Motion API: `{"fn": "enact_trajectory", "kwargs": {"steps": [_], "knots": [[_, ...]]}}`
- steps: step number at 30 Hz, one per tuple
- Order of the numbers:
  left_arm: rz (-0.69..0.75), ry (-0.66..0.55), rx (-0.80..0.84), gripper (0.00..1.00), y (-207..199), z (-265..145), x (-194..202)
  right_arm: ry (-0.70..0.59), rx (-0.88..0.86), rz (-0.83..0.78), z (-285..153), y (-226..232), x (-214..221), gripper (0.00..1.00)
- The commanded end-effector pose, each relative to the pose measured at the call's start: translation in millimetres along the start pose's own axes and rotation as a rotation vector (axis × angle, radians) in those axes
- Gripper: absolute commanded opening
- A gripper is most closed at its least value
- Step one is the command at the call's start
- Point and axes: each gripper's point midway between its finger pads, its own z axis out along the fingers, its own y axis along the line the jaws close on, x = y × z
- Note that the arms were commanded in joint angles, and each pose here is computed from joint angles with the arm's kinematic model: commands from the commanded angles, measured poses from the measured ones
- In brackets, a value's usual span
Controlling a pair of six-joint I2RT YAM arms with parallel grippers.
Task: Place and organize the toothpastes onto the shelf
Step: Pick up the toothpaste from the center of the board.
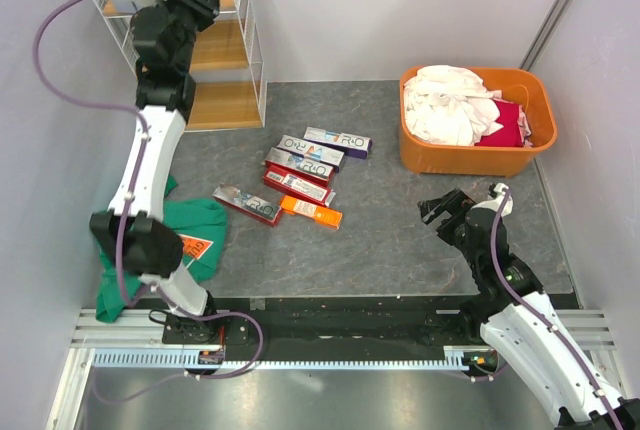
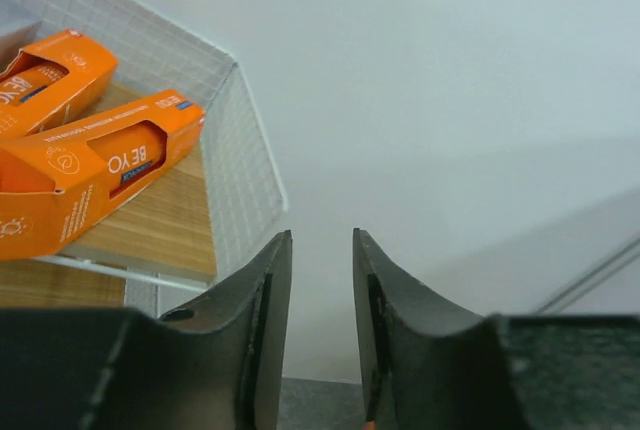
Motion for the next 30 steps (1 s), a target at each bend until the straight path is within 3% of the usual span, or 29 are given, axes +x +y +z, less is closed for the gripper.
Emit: {"fn": "enact_trajectory", "kwargs": {"steps": [1,3,4,5,9,14,21,30], "knots": [[-0.007,-0.073,0.119,0.44,-36.3,-48.8,-31.5,0.009,0.003,-0.004,-0.1,-1.8,2.6,0.95],[-0.018,-0.073,0.130,0.46,-42.8,-74.1,-37.0,0.011,0.001,-0.010,-0.2,-0.7,2.3,0.95],[-0.029,-0.023,0.104,0.46,-25.3,-80.9,-12.6,0.013,-0.002,-0.018,-0.4,-0.2,2.3,0.95],[-0.028,-0.019,0.126,0.47,-32.6,-96.8,-16.3,0.013,-0.004,-0.020,-0.4,0.7,1.7,0.95],[-0.030,0.129,0.130,0.52,-16.0,-133.5,30.4,0.028,-0.015,-0.033,-0.3,4.2,3.1,0.96],[0.002,0.399,0.126,0.75,14.4,-182.1,106.1,0.043,-0.012,-0.042,2.1,2.9,6.4,0.96],[0.061,0.657,0.150,0.99,36.8,-237.4,165.3,0.076,-0.008,-0.043,6.9,-1.1,17.0,0.97],[0.228,0.951,0.001,1.00,75.2,-300.9,241.8,0.099,0.003,-0.045,11.3,-6.0,24.8,0.97]]}}
